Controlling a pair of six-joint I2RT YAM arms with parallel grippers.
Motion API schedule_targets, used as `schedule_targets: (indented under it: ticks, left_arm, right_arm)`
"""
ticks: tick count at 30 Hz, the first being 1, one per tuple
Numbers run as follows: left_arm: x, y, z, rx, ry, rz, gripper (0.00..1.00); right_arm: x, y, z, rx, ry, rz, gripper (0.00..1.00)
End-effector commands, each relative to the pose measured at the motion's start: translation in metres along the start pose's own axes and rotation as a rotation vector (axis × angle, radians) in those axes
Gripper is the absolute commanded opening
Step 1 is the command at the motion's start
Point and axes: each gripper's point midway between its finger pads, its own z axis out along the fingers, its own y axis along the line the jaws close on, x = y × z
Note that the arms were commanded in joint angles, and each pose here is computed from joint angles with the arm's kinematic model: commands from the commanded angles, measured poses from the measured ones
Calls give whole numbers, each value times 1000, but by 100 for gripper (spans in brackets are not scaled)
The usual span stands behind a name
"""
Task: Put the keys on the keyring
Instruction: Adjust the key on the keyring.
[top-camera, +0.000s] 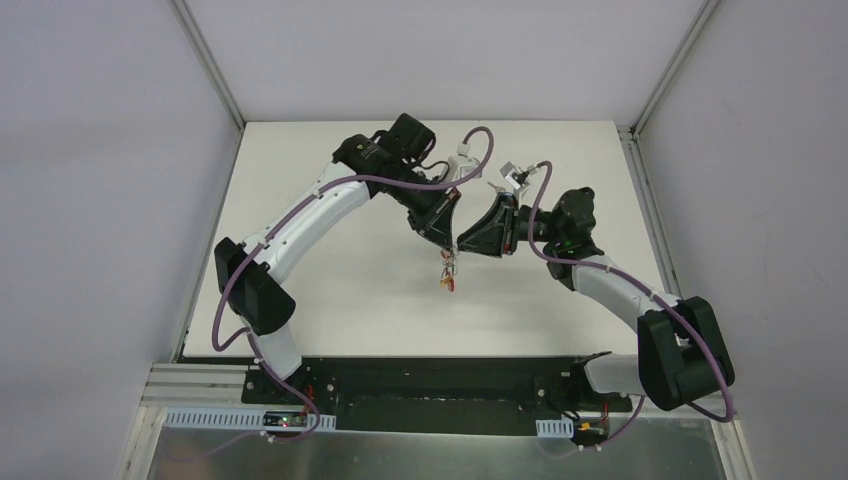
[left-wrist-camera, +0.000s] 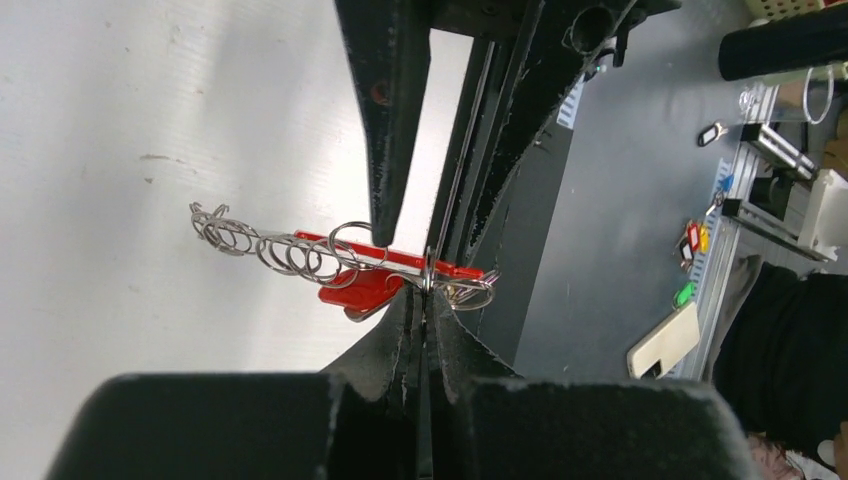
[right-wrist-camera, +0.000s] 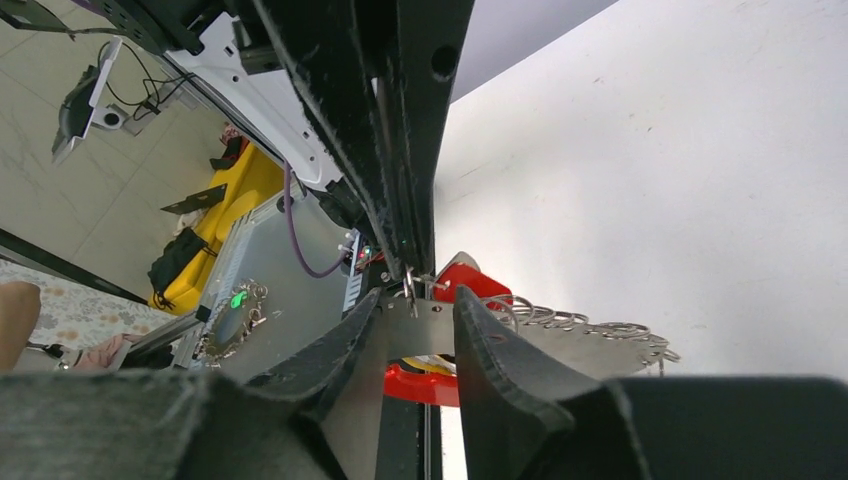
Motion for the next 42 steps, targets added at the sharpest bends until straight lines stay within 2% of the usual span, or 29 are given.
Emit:
schedule_targets:
  ticks: [1, 7, 18, 23, 31, 33, 36, 41, 42]
  left_arm:
    - [19, -14, -3, -12, 128, 19, 0]
    - [16, -19, 3, 9, 145, 7, 0]
    - [13, -16, 7, 7, 140, -7, 0]
    - [14, -15, 8, 7, 144, -8, 0]
    - [21, -12, 12, 8, 160, -14, 0]
    - [20, -12, 12, 7, 161, -11, 0]
    - [20, -12, 13, 7, 160, -12, 0]
    - [17, -11, 11, 2, 145, 16, 0]
    - [15, -11, 10, 0, 135, 37, 3]
  right_arm:
    - [-14, 17, -1, -45, 11, -133, 34]
    - [-4, 21, 2, -68, 46, -137, 35]
    - [12, 25, 9, -109, 105, -121, 28]
    - [12, 25, 11, -113, 111, -115, 19]
    - [11, 25, 12, -110, 108, -112, 17]
    - [11, 26, 12, -114, 111, -111, 12]
    - [12, 27, 13, -122, 116, -110, 0]
    - [8, 29, 13, -124, 113, -119, 0]
    - [7, 29, 12, -123, 110, -121, 0]
